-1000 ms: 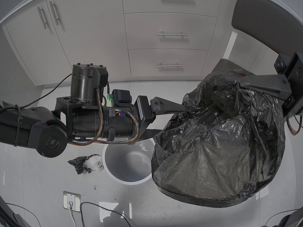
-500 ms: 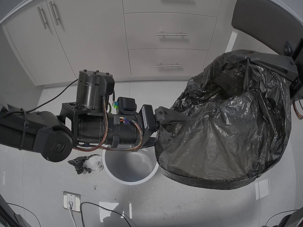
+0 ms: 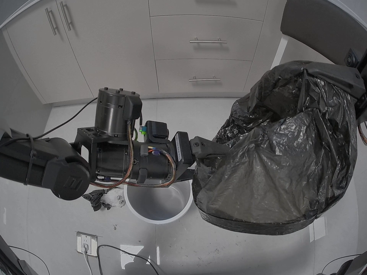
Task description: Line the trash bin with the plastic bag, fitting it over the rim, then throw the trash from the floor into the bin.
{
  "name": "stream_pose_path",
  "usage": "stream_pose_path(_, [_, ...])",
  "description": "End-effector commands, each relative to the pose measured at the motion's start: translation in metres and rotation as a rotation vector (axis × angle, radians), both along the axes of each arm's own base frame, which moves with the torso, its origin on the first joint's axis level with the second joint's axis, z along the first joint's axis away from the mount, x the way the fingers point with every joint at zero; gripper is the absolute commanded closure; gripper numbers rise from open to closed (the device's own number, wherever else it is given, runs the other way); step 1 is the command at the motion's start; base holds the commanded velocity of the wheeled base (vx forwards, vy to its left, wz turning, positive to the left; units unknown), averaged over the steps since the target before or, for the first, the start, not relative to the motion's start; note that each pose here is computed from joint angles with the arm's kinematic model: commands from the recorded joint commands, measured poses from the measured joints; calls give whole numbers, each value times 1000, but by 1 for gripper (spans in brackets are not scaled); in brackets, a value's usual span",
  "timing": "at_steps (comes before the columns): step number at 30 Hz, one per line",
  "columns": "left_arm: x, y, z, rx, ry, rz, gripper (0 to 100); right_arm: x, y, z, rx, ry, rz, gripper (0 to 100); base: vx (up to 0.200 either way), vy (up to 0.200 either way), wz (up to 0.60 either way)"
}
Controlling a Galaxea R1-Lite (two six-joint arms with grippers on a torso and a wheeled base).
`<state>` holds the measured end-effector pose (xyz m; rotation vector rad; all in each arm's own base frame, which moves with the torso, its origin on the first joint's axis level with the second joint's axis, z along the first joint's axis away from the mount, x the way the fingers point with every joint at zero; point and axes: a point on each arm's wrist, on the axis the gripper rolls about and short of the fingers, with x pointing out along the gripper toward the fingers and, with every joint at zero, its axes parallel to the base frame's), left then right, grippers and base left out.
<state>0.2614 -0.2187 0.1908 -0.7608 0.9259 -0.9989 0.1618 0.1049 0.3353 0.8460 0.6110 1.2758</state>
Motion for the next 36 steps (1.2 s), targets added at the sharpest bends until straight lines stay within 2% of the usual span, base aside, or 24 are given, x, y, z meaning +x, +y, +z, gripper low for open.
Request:
stream_pose_path(1, [-1,-1,0,-5,-2,-5,100,-4,-1,1,3,-6,8,100,0,0,0])
stream_pose_path(15, [-7,8,13,-31,-29,11,100,-8,-1,5,10,-21,17,100,0,0,0])
stream_pose_path(24, [-40,49,25,-43,-63,59,100,-1,5,-5,-37,-110,15,100,0,0,0])
stream_pose_path(27, [-48,68,37,-62,-93,103,100,2,7,-22,-118,-300,8,100,0,0,0])
stream_pose_path(30, [-55,81,44,-77,-116,131,100,0,12,-28,-159,-369,-21,100,0,0,0])
stream_pose_path(33, [-62,88,47,-78,-119,140,100,0,20,-32,-226,-411,-109,100,0,0,0])
stream_pose_path(34, [-68,92,48,-70,-108,141,100,0,29,-38,-292,-462,-180,100,0,0,0])
stream_pose_path(36, [-77,96,47,-60,-91,142,100,-4,45,-46,-379,-528,-256,100,0,0,0])
